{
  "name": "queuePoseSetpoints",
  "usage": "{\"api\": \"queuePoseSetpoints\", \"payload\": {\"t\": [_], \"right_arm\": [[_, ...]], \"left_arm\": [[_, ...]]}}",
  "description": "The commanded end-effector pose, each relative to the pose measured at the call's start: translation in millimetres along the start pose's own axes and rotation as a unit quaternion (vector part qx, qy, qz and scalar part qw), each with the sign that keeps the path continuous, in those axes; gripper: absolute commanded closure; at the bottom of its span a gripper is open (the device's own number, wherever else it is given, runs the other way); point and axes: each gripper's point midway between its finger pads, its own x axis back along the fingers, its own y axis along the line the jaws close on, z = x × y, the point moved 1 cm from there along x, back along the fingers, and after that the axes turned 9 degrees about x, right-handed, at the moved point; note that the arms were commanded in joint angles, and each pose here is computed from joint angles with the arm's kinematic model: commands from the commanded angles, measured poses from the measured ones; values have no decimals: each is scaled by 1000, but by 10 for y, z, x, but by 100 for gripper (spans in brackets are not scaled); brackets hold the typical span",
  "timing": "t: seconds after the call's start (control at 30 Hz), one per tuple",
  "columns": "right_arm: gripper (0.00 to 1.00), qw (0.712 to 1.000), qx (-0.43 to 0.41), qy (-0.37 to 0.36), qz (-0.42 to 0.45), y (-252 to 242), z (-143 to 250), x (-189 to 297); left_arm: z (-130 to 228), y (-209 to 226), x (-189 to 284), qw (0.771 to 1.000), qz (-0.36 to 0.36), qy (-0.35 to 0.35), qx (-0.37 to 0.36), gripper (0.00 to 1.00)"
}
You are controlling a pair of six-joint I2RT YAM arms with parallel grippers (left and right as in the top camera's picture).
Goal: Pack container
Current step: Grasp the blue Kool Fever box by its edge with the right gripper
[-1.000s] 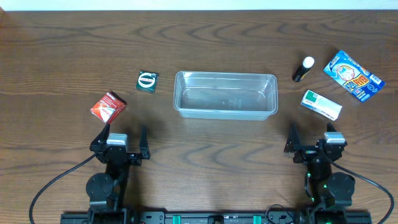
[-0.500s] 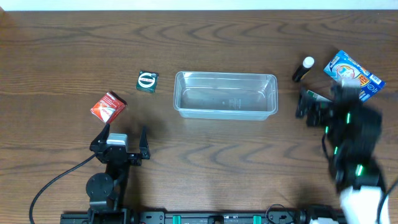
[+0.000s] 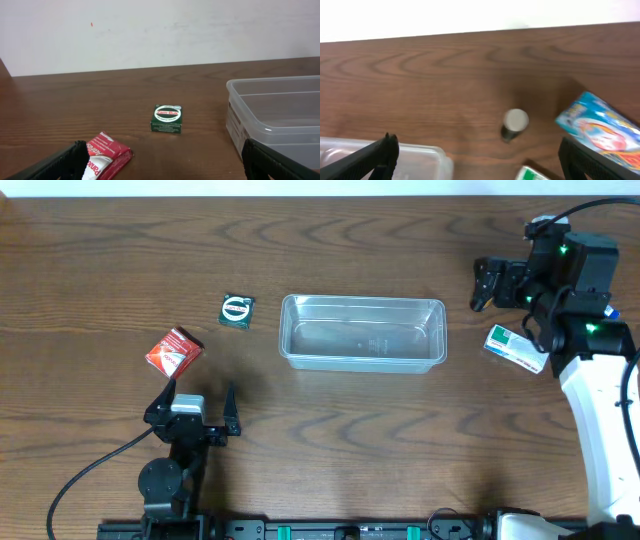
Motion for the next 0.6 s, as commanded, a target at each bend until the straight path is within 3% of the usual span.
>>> {"api": "queuePoseSetpoints", "payload": {"t": [0.0, 0.27, 0.57], "right_arm": [[1, 998, -17, -6, 64, -467, -48, 113], [1, 987, -94, 24, 130, -1406, 307, 210], [1, 986, 66, 62, 140, -1731, 515, -314]], "left_arm": [[148, 4, -8, 1000, 3, 23, 4, 2], [148, 4, -8, 1000, 3, 23, 4, 2], [148, 4, -8, 1000, 3, 23, 4, 2]]}}
